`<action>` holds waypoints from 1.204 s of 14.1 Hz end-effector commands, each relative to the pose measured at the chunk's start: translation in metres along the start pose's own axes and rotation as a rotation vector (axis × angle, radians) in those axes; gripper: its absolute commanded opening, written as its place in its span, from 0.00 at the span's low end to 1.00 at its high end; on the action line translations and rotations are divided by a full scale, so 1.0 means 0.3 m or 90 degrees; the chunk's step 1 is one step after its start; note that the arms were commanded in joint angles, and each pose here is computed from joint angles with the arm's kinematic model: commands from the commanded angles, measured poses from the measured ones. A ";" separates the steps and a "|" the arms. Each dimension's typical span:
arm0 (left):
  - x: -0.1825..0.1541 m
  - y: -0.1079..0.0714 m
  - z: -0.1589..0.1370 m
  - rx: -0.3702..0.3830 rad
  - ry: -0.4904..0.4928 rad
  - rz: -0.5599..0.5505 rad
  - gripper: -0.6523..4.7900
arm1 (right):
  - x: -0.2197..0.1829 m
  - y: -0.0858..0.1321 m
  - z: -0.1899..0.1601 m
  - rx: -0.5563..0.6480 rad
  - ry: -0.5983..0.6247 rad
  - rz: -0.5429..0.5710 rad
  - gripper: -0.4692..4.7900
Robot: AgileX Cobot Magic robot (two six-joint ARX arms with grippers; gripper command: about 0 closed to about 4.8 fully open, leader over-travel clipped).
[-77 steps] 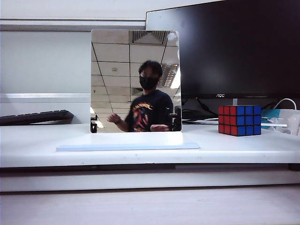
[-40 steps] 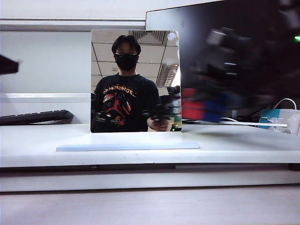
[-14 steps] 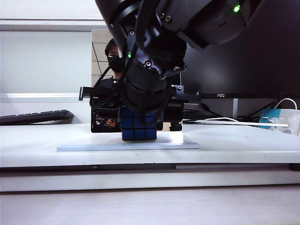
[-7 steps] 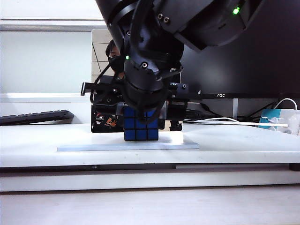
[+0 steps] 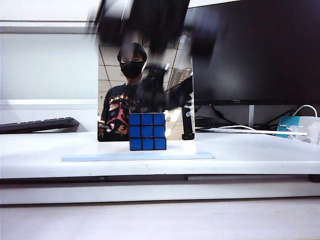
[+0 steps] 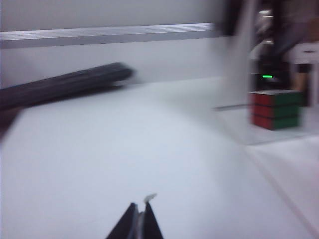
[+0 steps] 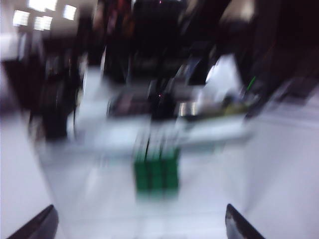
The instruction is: Move the the Rubik's Cube near the mirror.
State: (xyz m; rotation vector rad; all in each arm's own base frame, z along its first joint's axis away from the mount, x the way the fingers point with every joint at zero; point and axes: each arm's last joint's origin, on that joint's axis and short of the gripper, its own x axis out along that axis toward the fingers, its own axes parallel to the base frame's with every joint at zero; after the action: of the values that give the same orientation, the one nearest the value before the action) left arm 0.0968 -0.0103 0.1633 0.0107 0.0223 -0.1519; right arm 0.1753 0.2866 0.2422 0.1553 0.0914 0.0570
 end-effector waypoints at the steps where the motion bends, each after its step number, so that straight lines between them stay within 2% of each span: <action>1: -0.004 0.035 0.003 0.002 -0.004 0.067 0.16 | -0.097 -0.073 0.234 -0.004 -0.061 0.058 0.11; 2: -0.007 0.054 0.003 0.001 -0.003 0.105 0.16 | -0.156 -0.135 0.330 -0.014 -0.075 0.080 0.08; 4: -0.009 0.063 0.003 0.001 -0.003 0.125 0.16 | -0.226 -0.232 0.419 -0.037 -0.078 0.083 0.08; 5: -0.009 0.060 0.003 0.001 -0.004 0.117 0.16 | -0.292 -0.346 0.474 -0.076 -0.066 0.099 0.08; 6: -0.009 0.060 0.003 0.001 -0.004 0.117 0.16 | -0.387 -0.552 0.475 -0.046 -0.092 0.083 0.08; 7: -0.009 0.060 0.003 0.001 -0.003 0.118 0.16 | -0.427 -0.624 0.472 -0.042 -0.095 0.045 0.08; 8: -0.009 0.060 0.003 0.001 -0.003 0.118 0.16 | -0.473 -0.687 0.477 -0.034 -0.101 0.055 0.08; 9: -0.009 0.060 0.003 0.001 -0.004 0.118 0.16 | -0.485 -0.704 0.479 -0.029 -0.104 0.055 0.08; 10: -0.009 0.060 0.003 0.001 -0.003 0.118 0.16 | -0.558 -0.808 0.494 0.029 -0.147 0.059 0.08; 12: -0.009 0.060 0.003 0.001 -0.003 0.118 0.16 | -0.603 -0.874 0.499 0.076 -0.181 0.063 0.08; 13: -0.009 0.060 0.003 0.001 -0.003 0.118 0.16 | -0.659 -0.957 0.498 0.115 -0.225 0.063 0.08; 14: -0.009 0.060 0.003 0.001 -0.003 0.118 0.16 | -0.677 -0.987 0.489 0.134 -0.239 0.053 0.08; 15: -0.009 0.060 0.002 0.001 -0.003 0.118 0.16 | -0.681 -0.988 0.490 0.120 -0.244 0.007 0.08; 16: -0.009 0.060 0.003 0.001 -0.004 0.118 0.16 | -0.673 -0.972 0.470 0.089 -0.240 -0.085 0.08; 17: -0.009 0.060 0.000 0.000 0.001 0.119 0.16 | -0.635 -0.935 0.424 0.059 -0.241 -0.135 0.08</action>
State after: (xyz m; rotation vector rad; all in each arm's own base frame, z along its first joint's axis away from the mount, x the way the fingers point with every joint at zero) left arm 0.0970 0.0081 0.1630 0.0083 0.0266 0.0376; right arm 0.0017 -0.0345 0.3509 0.3119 -0.2889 -0.1427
